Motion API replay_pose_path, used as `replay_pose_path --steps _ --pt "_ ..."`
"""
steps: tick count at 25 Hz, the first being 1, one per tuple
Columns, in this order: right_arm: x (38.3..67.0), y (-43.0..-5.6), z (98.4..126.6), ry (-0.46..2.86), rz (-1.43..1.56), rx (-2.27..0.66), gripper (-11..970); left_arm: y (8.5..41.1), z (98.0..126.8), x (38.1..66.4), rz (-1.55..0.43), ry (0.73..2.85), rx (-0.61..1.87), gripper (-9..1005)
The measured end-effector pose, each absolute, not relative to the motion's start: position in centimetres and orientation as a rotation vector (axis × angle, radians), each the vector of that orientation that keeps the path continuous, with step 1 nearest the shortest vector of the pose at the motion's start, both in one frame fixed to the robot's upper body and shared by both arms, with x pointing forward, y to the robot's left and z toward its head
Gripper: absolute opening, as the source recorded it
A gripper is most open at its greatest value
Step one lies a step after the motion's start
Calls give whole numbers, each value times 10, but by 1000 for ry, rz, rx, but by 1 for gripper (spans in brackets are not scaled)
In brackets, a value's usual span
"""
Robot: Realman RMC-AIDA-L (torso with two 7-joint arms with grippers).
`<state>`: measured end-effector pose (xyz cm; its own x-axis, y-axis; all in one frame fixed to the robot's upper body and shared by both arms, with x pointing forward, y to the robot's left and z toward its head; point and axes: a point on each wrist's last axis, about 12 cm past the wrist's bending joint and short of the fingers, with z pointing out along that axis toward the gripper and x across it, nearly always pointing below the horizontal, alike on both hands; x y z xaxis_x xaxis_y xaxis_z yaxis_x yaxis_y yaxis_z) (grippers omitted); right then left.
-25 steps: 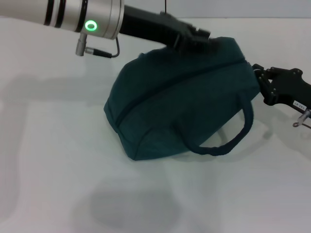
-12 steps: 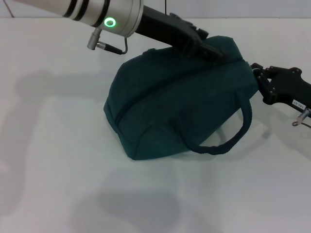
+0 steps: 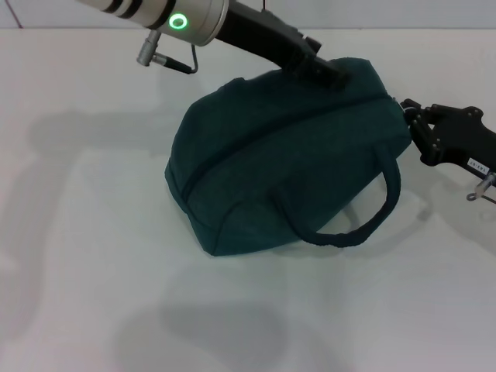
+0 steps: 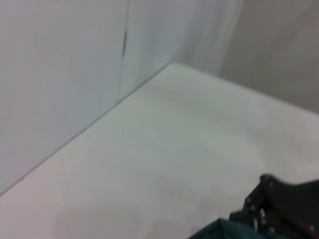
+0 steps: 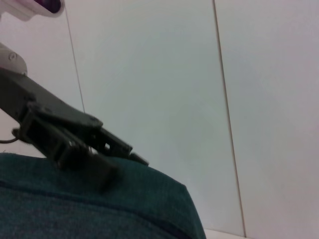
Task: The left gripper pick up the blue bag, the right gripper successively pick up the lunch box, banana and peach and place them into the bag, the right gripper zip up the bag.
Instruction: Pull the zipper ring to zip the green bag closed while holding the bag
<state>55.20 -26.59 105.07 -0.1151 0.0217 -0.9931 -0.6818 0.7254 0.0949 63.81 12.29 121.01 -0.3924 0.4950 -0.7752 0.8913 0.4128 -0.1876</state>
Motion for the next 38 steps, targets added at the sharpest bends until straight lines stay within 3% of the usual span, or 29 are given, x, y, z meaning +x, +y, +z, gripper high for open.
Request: replay_pose_path --steps 1,15,21,32,38 --pt "552 -266 1051 1588 651 -549 14 122 1209 638 -791 2049 1182 884" --pt "550 -269 1051 1580 654 -531 14 116 1209 631 -788 2063 1259 330" --pt "549 -270 1051 1581 652 -524 14 117 1210 626 -848 2065 1277 223" --pt "551 -274 1048 1605 612 -498 15 140 1215 618 -1001 2074 1249 176" --pt "555 -268 1042 1658 589 -537 15 146 1213 617 -1016 2070 1235 87"
